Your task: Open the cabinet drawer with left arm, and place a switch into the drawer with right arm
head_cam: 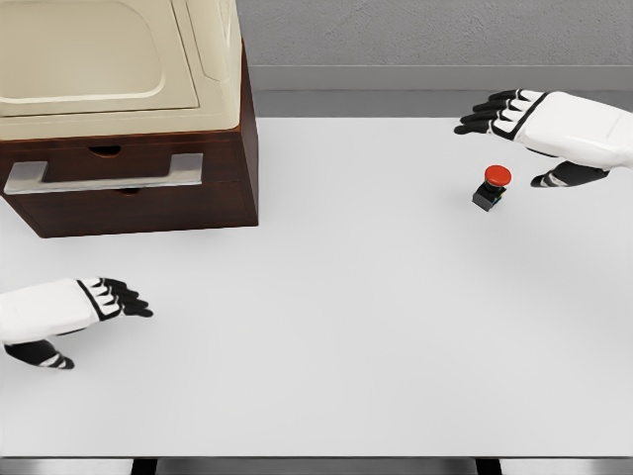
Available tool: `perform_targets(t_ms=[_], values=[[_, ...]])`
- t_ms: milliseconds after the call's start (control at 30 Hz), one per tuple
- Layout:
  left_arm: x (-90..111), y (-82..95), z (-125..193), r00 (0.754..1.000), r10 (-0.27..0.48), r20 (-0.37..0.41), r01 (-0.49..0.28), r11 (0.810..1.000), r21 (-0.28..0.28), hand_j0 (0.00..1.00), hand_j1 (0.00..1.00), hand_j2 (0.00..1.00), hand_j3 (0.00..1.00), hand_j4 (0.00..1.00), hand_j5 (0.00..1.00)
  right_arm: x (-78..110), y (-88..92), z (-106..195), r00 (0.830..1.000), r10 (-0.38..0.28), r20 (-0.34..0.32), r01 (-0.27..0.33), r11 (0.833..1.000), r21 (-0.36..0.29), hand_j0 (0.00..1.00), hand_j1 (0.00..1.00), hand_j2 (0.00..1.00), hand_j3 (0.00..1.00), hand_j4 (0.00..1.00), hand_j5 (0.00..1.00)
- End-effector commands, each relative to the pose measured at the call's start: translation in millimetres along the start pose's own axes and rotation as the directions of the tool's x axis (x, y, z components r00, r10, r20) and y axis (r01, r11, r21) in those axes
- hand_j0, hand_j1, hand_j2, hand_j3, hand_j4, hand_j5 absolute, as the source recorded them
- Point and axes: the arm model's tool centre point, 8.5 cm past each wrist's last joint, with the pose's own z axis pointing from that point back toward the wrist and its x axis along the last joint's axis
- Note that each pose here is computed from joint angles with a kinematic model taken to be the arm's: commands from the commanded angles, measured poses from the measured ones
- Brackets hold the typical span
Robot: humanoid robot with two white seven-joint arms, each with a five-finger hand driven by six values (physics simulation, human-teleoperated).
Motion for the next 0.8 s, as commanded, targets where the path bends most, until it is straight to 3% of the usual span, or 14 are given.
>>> perform_targets(t_ms=[0,133,200,233,300,333,367,433,533,667,767], values=[[3.9,3.6,-1.8,1.0,-0.002,0.014,0.002,1.0,0.002,1.0,1.0,1.0,1.0,1.0,1.0,2.4,-2.3,-0.3,1.0,0.003,0.006,-0.003,1.0,-0.005,1.0,1.0,1.0,1.0,1.0,1.0],[1.7,22.4,-0.4,1.0,-0.013,0.015,0.012,0.999,0.05,1.0,1.0,1.0,1.0,1.0,1.0,-2.2,-13.6,6.4,1.0,0.027,-0.01,-0.027,1.0,-0.007,1.0,1.0,1.0,1.0,1.0,1.0],[1.0,33.8,1.3,1.0,-0.007,0.021,0.006,0.997,0.083,1.0,1.0,1.0,1.0,1.0,1.0,-16.6,-37.8,24.9,0.995,0.074,-0.068,-0.075,0.997,-0.013,1.0,1.0,1.0,1.0,1.0,1.0],[1.0,38.5,1.9,1.0,0.005,0.027,-0.008,0.995,0.101,1.0,1.0,1.0,1.0,1.0,1.0,-25.3,-38.3,30.2,0.994,0.064,-0.091,-0.064,0.998,-0.001,1.0,1.0,1.0,1.0,1.0,1.0],[0.9,48.8,4.7,0.998,0.037,0.043,-0.043,0.989,0.14,1.0,1.0,1.0,1.0,1.0,1.0,-21.2,-12.5,15.3,0.998,0.027,-0.053,-0.023,0.998,0.067,1.0,1.0,1.0,1.0,1.0,1.0],[0.1,66.0,5.8,0.999,0.019,0.047,-0.028,0.982,0.184,1.0,1.0,1.0,1.0,1.0,1.0,-17.5,-1.5,8.0,0.999,0.011,-0.033,-0.008,0.996,0.092,1.0,1.0,1.0,1.0,1.0,1.0],[0.7,72.3,6.5,0.998,0.024,0.056,-0.035,0.978,0.205,1.0,1.0,1.0,1.0,1.0,1.0,-15.3,4.6,4.4,1.0,0.004,-0.022,-0.001,0.994,0.109,1.0,1.0,1.0,1.0,1.0,1.0],[1.3,75.4,6.3,0.997,0.041,0.069,-0.056,0.972,0.228,1.0,1.0,1.0,1.0,1.0,1.0,-15.4,9.2,4.2,1.0,-0.004,-0.024,0.006,0.993,0.116,1.0,1.0,1.0,1.0,1.0,1.0],[1.2,97.1,14.7,0.993,0.068,0.095,-0.093,0.952,0.293,1.0,1.0,1.0,1.0,1.0,1.0,-15.9,8.6,4.7,1.0,0.001,-0.027,0.002,0.993,0.117,1.0,1.0,1.0,1.0,1.0,1.0],[-2.4,119.1,42.4,0.99,0.111,0.083,-0.132,0.941,0.311,1.0,1.0,1.0,1.0,1.0,1.0,-26.8,22.5,4.8,0.998,-0.037,-0.057,0.045,0.99,0.135,1.0,1.0,1.0,1.0,1.0,1.0],[-4.6,124.0,56.0,0.994,0.104,0.038,-0.11,0.964,0.243,1.0,1.0,1.0,1.0,1.0,1.0,-30.5,29.3,-5.6,0.997,-0.036,-0.069,0.046,0.989,0.139,1.0,1.0,1.0,1.0,1.0,1.0]])
